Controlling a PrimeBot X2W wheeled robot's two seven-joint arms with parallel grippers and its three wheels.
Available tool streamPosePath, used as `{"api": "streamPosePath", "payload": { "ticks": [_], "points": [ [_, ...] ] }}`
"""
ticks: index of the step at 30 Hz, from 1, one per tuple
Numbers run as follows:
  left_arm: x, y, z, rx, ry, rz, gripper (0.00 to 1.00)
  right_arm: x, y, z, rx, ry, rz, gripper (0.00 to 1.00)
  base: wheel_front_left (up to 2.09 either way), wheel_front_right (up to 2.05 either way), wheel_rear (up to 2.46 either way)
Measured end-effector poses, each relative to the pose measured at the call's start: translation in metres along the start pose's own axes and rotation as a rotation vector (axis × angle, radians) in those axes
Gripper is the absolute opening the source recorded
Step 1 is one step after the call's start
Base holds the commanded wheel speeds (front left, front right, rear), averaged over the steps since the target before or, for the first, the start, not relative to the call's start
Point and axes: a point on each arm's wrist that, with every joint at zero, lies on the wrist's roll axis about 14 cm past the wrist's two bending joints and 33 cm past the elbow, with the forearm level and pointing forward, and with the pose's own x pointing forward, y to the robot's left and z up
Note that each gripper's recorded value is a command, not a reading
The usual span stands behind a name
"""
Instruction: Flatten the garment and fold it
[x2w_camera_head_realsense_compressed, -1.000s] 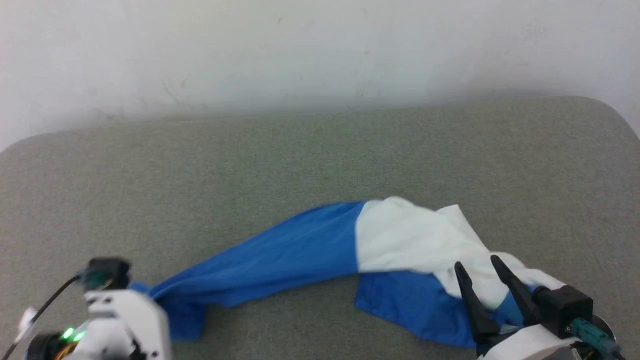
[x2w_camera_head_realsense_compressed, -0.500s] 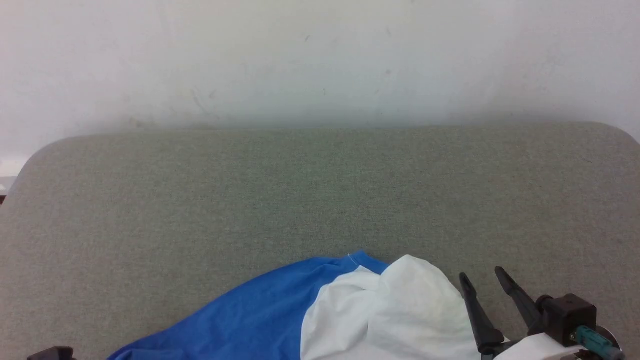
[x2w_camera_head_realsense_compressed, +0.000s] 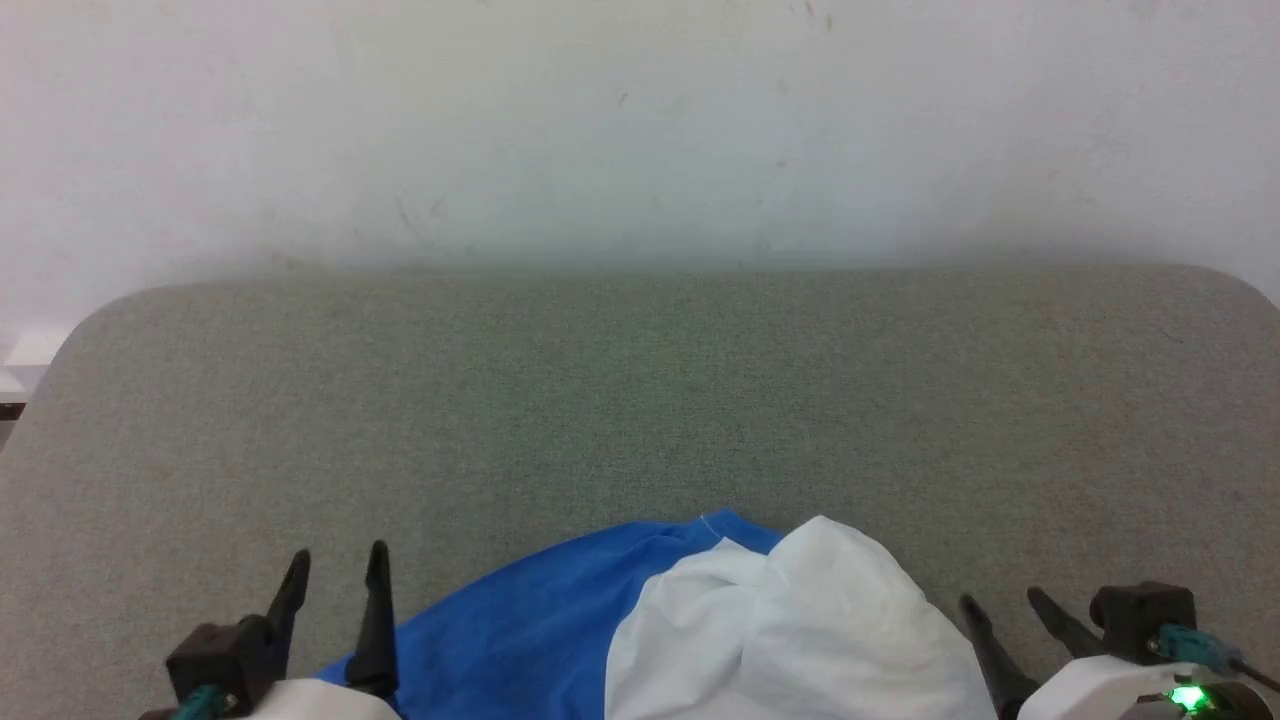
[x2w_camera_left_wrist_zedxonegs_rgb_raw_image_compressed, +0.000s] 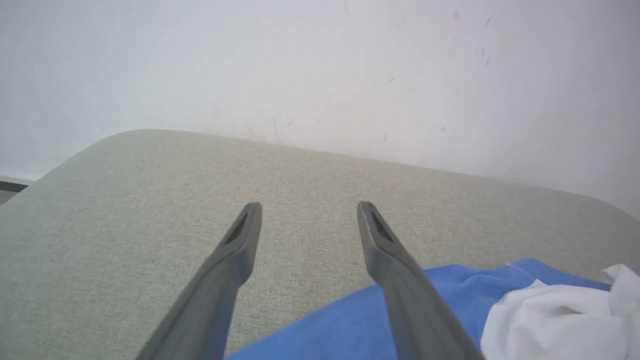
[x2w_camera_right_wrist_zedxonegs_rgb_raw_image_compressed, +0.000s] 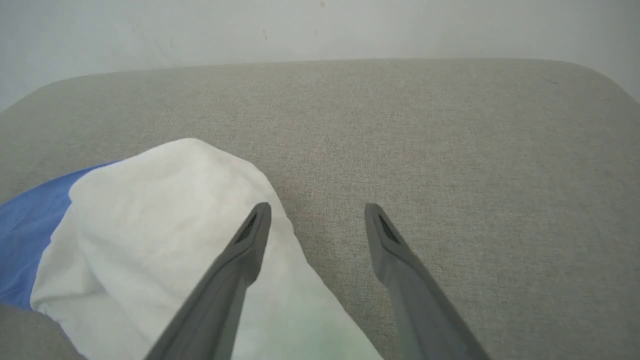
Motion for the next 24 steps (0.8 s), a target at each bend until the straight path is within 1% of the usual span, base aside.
{"api": "streamPosePath", "payload": {
  "ticks": [4, 6, 8, 13, 15, 16, 17, 18, 19, 21, 24],
  "points": [
    [0.004, -0.01, 0.005, 0.034, -0.067, -0.033, 1.0, 0.009, -0.009, -0.03, -0.009, 0.18, 0.023, 1.0, 0.0, 0.0, 0.0],
    [0.006, -0.01, 0.007, 0.064, -0.09, -0.035, 1.0, 0.016, -0.008, -0.038, -0.011, 0.246, 0.044, 1.0, 0.0, 0.0, 0.0],
    [0.007, -0.011, 0.005, 0.065, -0.092, -0.035, 1.0, 0.023, -0.007, -0.046, -0.011, 0.304, 0.063, 1.0, 0.0, 0.0, 0.0],
    [0.006, -0.007, -0.003, 0.062, -0.075, -0.018, 1.0, 0.031, 0.006, -0.08, -0.014, 0.508, 0.13, 1.0, 0.0, 0.0, 0.0],
    [0.006, -0.006, -0.005, 0.054, -0.071, -0.011, 1.0, 0.032, 0.014, -0.087, -0.022, 0.559, 0.165, 1.0, 0.0, 0.0, 0.0],
    [0.005, -0.005, -0.006, 0.052, -0.069, -0.004, 1.0, 0.033, 0.018, -0.089, -0.026, 0.588, 0.183, 0.88, 0.0, 0.0, 0.0],
    [0.005, -0.003, -0.007, 0.05, -0.066, 0.004, 1.0, 0.033, 0.022, -0.091, -0.034, 0.613, 0.198, 0.44, 0.0, 0.0, 0.0],
    [0.004, -0.002, -0.008, 0.049, -0.064, 0.009, 1.0, 0.032, 0.023, -0.093, -0.034, 0.634, 0.208, 0.25, 0.0, 0.0, 0.0],
    [0.003, -0.001, -0.009, 0.049, -0.062, 0.013, 1.0, 0.032, 0.026, -0.093, -0.036, 0.647, 0.218, 0.0, 0.0, 0.0, 0.0],
    [0.002, 0.001, -0.009, 0.047, -0.065, 0.018, 1.0, 0.03, 0.032, -0.092, -0.035, 0.66, 0.241, 0.0, 0.0, 0.0, 0.0],
    [0.001, 0.001, -0.008, 0.044, -0.07, 0.02, 1.0, 0.033, 0.032, -0.081, -0.05, 0.601, 0.247, 0.0, 0.0, 0.0, 0.0]
  ]
}}
